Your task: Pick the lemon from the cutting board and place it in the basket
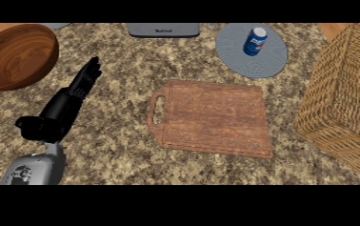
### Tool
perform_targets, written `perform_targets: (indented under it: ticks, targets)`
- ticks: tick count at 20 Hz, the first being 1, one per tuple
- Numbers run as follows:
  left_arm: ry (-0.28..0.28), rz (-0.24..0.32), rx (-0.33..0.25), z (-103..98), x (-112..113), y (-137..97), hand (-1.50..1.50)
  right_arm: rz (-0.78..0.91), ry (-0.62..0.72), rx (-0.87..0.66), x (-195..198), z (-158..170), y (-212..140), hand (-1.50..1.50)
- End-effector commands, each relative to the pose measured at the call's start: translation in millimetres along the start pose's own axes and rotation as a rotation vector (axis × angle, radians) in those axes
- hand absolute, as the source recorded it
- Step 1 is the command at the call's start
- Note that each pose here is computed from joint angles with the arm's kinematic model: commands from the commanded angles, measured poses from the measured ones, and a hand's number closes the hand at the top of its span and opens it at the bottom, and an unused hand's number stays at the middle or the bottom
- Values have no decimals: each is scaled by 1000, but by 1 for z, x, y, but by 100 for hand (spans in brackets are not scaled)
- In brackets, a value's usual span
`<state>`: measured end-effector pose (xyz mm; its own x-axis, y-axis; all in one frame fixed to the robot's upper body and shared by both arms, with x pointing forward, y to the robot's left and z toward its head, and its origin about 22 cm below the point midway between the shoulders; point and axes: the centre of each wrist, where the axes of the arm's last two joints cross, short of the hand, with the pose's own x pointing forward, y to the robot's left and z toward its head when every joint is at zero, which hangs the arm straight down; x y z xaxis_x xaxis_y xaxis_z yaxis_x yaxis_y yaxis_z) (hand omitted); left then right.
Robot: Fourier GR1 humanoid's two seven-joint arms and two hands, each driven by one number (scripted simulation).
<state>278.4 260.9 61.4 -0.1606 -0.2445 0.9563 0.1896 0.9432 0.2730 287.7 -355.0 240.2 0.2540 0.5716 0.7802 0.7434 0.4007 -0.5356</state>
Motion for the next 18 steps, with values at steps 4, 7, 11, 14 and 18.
perform_targets:
  ticks: [4,7,11,14,18]
  targets:
    - [1,-1,10,9,-3,21,0,12,31,26,-56,-29,1,150]
    - [0,7,3,-1,5,9,0,33,22,27,-67,-38,10,150]
    - [6,13,10,-11,12,6,0,17,-17,-59,-108,-53,4,150]
    - [-7,4,9,2,-5,11,0,69,-37,-69,-112,-65,11,150]
    - [-6,-11,-13,-2,-12,11,0,32,-33,-174,-123,-62,22,150]
